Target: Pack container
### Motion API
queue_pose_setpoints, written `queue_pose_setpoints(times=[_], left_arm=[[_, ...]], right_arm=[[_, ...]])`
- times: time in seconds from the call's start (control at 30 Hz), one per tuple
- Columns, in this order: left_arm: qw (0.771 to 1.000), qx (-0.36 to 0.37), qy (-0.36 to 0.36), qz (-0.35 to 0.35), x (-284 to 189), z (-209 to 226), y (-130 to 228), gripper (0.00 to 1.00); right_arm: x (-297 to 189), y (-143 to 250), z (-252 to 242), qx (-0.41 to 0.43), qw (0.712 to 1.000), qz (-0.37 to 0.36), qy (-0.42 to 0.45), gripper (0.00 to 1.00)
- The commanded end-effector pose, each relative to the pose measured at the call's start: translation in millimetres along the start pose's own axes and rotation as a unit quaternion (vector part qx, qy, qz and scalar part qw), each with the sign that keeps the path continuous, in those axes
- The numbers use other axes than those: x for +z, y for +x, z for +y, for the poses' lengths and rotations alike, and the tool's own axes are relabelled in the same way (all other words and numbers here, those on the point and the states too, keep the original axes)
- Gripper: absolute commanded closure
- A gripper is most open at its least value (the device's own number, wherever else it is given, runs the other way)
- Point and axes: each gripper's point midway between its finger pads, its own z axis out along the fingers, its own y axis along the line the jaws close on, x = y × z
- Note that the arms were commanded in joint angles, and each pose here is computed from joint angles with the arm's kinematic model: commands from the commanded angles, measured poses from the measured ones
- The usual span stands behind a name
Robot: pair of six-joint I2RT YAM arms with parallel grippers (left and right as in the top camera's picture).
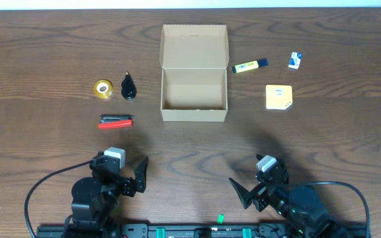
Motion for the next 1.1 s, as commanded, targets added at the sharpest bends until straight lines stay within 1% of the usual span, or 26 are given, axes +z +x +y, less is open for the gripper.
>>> queue_pose_setpoints(times=[0.0,0.6,0.7,0.77,0.83,0.9,0.97,1.0,1.07], left_arm=[[1.0,-0.003,0.01,0.005,1.8,-3.0,4.4,0.05],[1.0,-0.003,0.01,0.005,1.8,-3.0,4.4,0.05],[1.0,-0.003,0.01,0.004,1.8,-3.0,4.3,0.05],[1.0,-0.003,0.01,0.005,1.8,-3.0,4.4,0.05],[1.0,-0.003,0.01,0.004,1.8,-3.0,4.3,0.05],[1.0,-0.003,0.01,0.004,1.8,-3.0,4.3,0.05],[1.0,-0.003,0.01,0.004,1.8,-3.0,4.3,0.05],[1.0,-0.003,0.01,0.004,1.8,-3.0,4.3,0.05],[1.0,-0.003,0.01,0.004,1.8,-3.0,4.3,0.05]], right_arm=[[0.1,0.2,1.6,0.004,1.0,-0.002,-0.003,0.01],[0.1,0.0,0.6,0.004,1.0,-0.003,0.0,0.01],[-0.1,-7.1,-0.8,0.008,1.0,-0.018,0.004,0.01],[-0.5,-15.7,1.5,0.051,0.998,-0.035,-0.003,0.01],[-1.1,-22.3,2.4,0.126,0.991,-0.048,-0.01,0.01],[-1.1,-21.7,6.4,0.237,0.97,-0.042,-0.026,0.01],[-1.1,-18.4,12.1,0.316,0.947,-0.027,-0.043,0.01],[-1.1,-17.7,12.7,0.34,0.939,-0.024,-0.045,0.01],[-0.9,-18.6,9.1,0.357,0.933,-0.029,-0.036,0.01]])
